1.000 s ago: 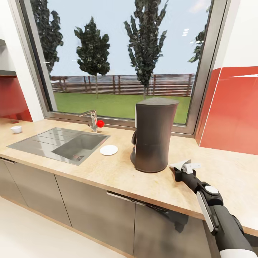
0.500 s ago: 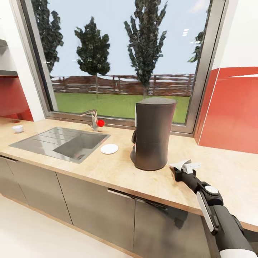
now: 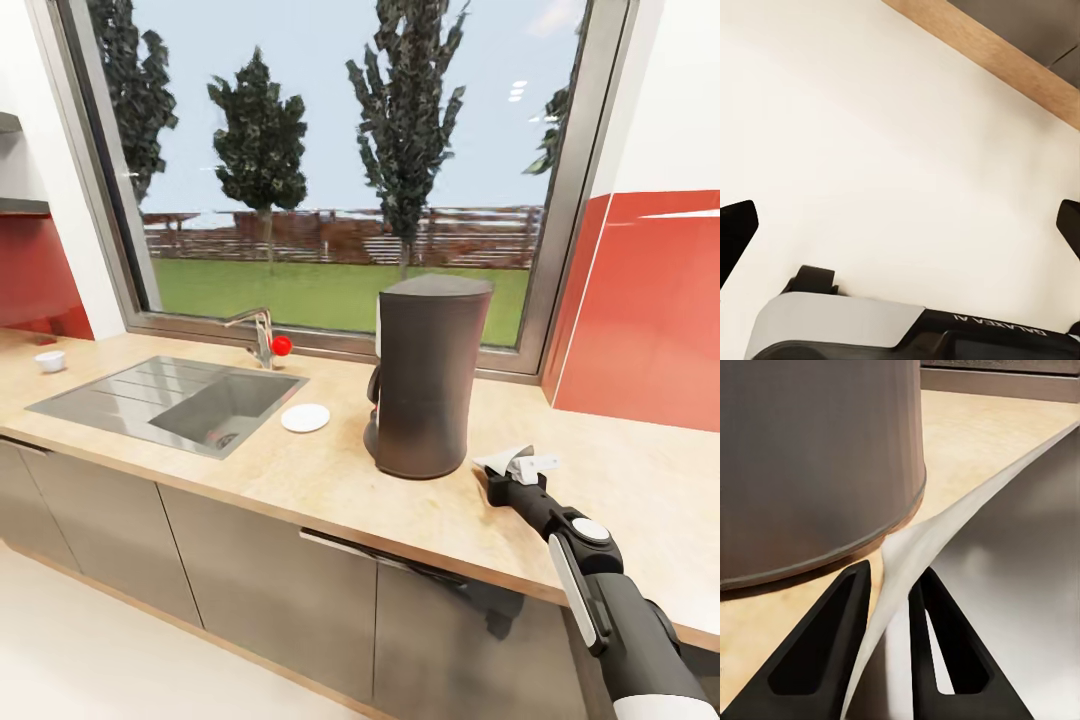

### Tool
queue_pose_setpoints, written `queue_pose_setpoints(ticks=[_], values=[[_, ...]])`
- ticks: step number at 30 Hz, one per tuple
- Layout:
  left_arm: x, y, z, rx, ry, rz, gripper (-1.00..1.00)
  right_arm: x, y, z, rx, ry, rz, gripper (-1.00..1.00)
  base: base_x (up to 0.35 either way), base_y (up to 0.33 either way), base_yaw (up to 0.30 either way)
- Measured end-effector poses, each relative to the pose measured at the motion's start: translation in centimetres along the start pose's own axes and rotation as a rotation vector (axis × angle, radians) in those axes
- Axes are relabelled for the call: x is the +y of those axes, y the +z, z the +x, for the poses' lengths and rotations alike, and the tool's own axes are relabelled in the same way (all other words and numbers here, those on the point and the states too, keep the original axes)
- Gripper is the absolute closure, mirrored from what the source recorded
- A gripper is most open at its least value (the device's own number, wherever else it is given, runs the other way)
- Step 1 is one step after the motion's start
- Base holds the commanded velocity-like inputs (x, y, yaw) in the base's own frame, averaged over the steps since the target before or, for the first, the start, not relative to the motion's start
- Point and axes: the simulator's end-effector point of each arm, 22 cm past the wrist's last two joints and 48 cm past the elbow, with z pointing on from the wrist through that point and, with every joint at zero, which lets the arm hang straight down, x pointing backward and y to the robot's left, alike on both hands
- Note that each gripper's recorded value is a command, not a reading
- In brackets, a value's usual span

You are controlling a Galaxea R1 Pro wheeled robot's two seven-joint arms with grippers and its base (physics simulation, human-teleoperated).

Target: Set up a coffee station on the kitchen countertop: keep the coffee maker on the countertop, move the bottle of coffee from the kitchen shelf to the counter next to the coffee maker, place a paper coffee filter on top of the coffee maker, put the saucer next to the coffee maker with the coffee cup on the saucer, and place the electric kettle next to the coffee maker.

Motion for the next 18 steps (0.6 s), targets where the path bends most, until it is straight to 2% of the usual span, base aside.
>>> queue_pose_setpoints(ticks=[18], values=[[-0.07, -0.43, -0.22, 0.001, 0.000, 0.000, -1.00, -0.41, -0.23, -0.83, -0.007, -0.004, 0.008, 1.00, 0.000, 0.000, 0.000]])
